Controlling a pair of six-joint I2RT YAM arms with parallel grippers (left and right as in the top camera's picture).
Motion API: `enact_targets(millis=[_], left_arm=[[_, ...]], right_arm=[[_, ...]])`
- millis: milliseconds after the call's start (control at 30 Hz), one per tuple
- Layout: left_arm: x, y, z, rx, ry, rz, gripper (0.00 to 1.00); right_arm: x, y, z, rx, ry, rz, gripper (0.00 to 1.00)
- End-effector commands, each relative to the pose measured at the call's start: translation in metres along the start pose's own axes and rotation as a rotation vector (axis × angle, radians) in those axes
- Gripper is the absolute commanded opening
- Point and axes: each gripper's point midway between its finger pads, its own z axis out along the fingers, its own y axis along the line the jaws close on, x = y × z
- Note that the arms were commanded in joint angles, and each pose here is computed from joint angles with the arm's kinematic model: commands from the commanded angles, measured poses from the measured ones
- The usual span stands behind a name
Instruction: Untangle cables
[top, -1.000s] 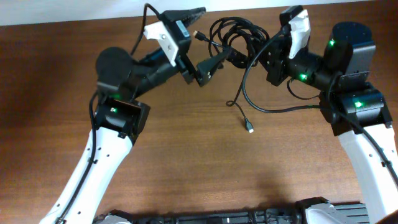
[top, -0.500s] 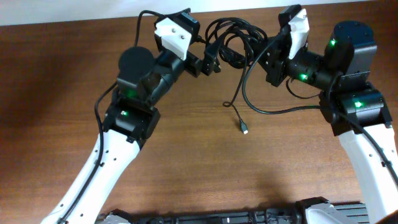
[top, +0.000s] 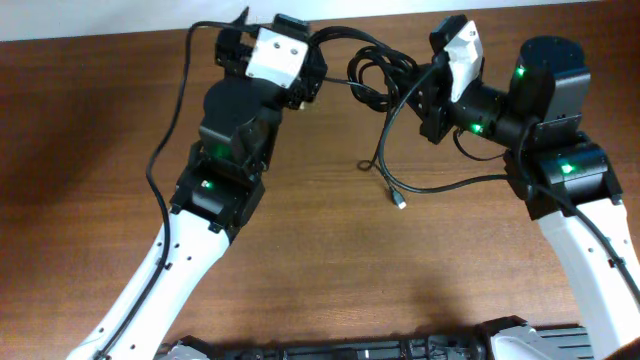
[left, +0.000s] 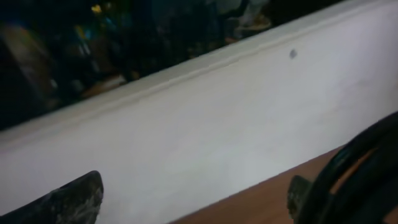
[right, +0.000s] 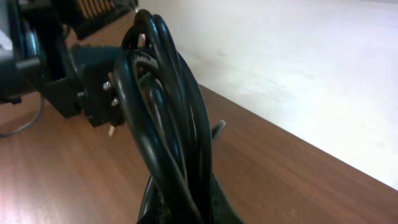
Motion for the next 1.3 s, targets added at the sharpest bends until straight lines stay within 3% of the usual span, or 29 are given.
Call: enact_targets(millis=[0, 167, 367, 800, 900, 967, 1133, 1267], left_arm=[[0.004, 0.014, 0.001, -0.061, 0.029, 0.252, 1.0], [0.011, 0.022, 0.0, -0.104, 0.068, 0.259, 0.99], [0.028, 0.071, -0.015, -0.386, 0.208, 0.249, 0.99], [0.047, 0.082, -0.015, -0.406, 0.245, 0.112, 0.99], [0.044, 0.063, -0.007, -0.299, 0.201, 0.034, 0.99], [0.042, 0.034, 0.0, -0.129, 0.172, 0.02, 0.99], [0.005, -0.08, -0.023, 0.562, -0.051, -0.024, 0.99], [-0.027, -0.117, -0.06, 0.862, -0.233, -0.017, 1.0]], right_arm=[[-0.006, -0.003, -0.004, 0.026, -0.013, -0.018, 0.04], [0.004, -0.011, -0.004, 0.072, 0.027, 0.007, 0.04], [0.024, -0.024, -0.007, 0.158, 0.106, 0.05, 0.04], [0.03, -0.041, -0.012, 0.262, 0.129, 0.083, 0.04], [0.021, -0.044, -0.012, 0.277, 0.091, 0.092, 0.04], [0.014, -0.051, -0.015, 0.295, 0.054, 0.133, 0.04], [0.008, -0.052, -0.018, 0.279, 0.019, 0.18, 0.04], [0.002, -0.023, -0.012, 0.103, 0.011, 0.085, 0.04]])
